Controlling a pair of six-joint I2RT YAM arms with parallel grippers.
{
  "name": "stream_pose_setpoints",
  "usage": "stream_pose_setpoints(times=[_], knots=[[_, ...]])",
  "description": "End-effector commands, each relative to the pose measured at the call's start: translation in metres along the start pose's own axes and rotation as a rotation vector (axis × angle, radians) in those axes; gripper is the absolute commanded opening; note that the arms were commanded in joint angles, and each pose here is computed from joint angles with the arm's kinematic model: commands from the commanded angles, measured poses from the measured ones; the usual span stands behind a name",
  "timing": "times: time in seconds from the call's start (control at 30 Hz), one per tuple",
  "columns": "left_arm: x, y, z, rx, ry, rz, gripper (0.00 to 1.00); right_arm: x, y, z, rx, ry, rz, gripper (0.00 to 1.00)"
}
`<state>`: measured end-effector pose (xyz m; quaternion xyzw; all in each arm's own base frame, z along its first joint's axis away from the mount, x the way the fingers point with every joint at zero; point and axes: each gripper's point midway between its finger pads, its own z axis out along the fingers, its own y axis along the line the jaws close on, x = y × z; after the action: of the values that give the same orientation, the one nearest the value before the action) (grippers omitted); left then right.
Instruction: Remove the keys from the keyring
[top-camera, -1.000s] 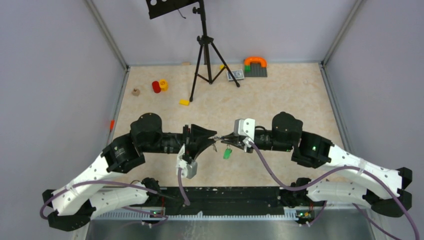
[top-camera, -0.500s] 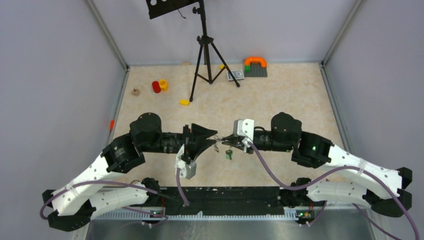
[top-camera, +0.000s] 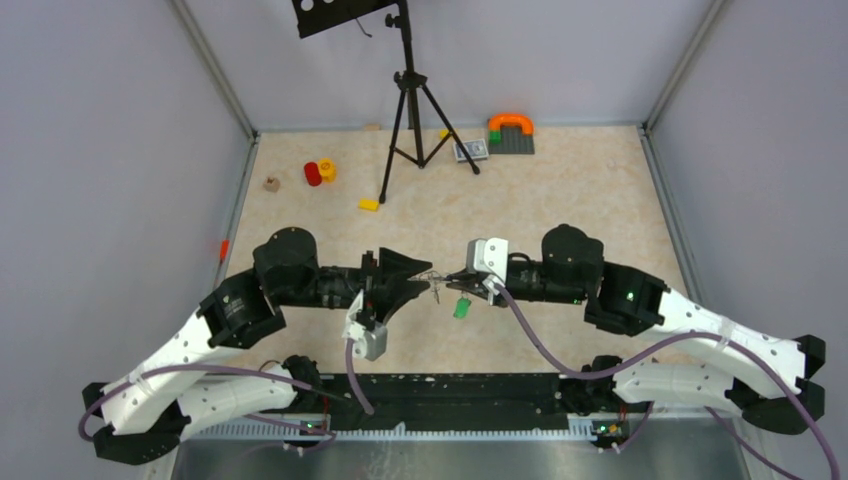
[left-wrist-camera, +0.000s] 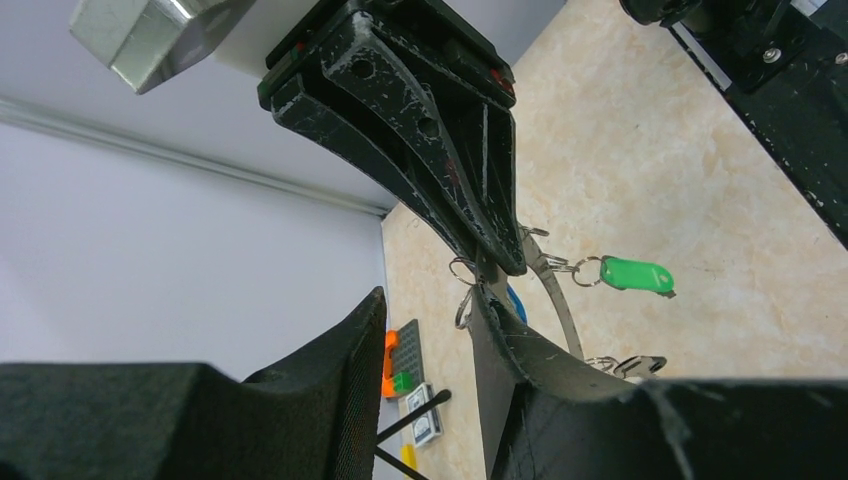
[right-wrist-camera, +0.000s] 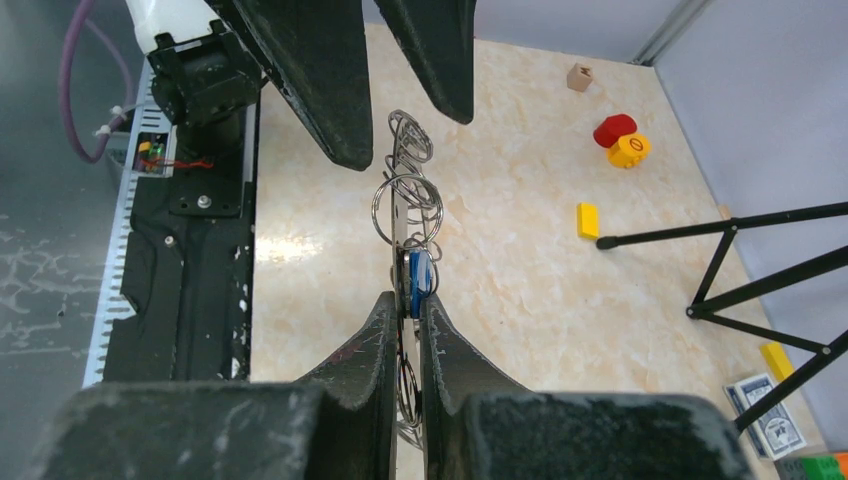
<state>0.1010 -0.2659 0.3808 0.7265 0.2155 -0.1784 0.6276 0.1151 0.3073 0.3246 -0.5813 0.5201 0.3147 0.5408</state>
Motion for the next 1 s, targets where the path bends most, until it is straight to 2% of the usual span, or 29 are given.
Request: stream_pose_setpoints(times=[0.0,0.63,0.8,0.97], knots=[[-0.009,0.0,-0.002,0.005,-0.033,-0.004,0.39,-0.048,-0.013,-0.015,0.046,-0.119,-0.039,0.0],[-0.023,-0.002,-0.023,-0.035,-0.047,-0.029,0.43,-0.049,-0.008,-0.028,0.01,-0.071,-0.063,0.0],[-0.024,0.0,-0.027,-0.049,-0.042,-0.026,0.46,-0.054,0.005,-0.032,-0.075,-0.061,-0.062,0.0],[-0.03,0.002,-0.018,-0.025,-0.088,-0.029,0.51,-0.053,0.015,-0.026,-0.163,0.035,0.031,0.0]])
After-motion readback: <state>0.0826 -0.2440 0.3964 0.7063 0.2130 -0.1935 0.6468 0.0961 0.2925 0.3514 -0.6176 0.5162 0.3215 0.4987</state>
